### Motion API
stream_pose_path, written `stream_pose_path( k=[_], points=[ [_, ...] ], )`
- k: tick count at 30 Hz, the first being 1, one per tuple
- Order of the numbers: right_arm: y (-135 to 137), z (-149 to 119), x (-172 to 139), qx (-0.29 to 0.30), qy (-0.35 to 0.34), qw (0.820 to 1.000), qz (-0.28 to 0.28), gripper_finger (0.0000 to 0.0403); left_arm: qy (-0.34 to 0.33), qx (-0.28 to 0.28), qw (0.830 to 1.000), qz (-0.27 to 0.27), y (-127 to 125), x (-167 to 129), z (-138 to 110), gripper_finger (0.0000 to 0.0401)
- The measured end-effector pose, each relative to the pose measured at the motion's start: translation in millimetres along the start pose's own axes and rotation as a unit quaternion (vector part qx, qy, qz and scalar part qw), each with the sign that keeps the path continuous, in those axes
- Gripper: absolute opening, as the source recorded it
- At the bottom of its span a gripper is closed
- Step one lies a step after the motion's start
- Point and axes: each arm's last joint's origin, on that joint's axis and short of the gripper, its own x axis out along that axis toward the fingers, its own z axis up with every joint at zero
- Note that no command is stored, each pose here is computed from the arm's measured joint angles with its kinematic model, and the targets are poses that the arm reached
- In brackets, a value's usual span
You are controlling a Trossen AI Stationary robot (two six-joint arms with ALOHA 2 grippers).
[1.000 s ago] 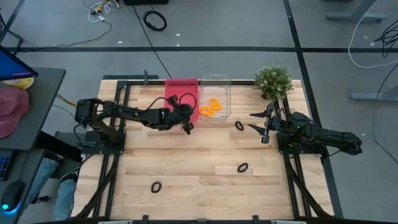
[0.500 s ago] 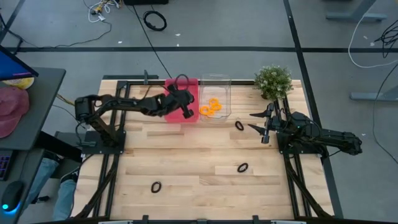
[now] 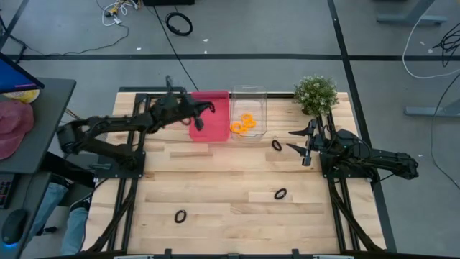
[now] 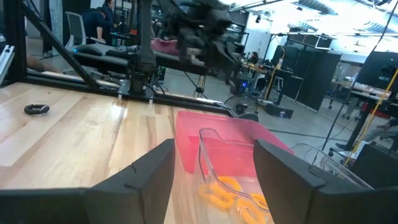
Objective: Sort spring keychains
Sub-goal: Put the black spring keychain into the red bin
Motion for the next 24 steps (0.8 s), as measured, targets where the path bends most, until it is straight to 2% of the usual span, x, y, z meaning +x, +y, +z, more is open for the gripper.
stream_pose_path(
  k=[6, 20, 24],
  points=[
    [0.0, 0.0, 0.0, 0.000, 0.000, 1.000, 0.000, 0.0221, -0.025, 0.020, 0.999, -0.002, 0.4, -16.0, 6.1, 0.0013],
    [0.0, 0.0, 0.0, 0.000, 0.000, 1.000, 0.000, 0.0221, -0.027, 0.031, 0.999, -0.001, 0.5, -16.2, 6.7, 0.0015],
    [0.0, 0.0, 0.0, 0.000, 0.000, 1.000, 0.000, 0.0221, -0.027, 0.030, 0.999, -0.012, -0.1, -16.2, 6.6, 0.0037]
  ],
)
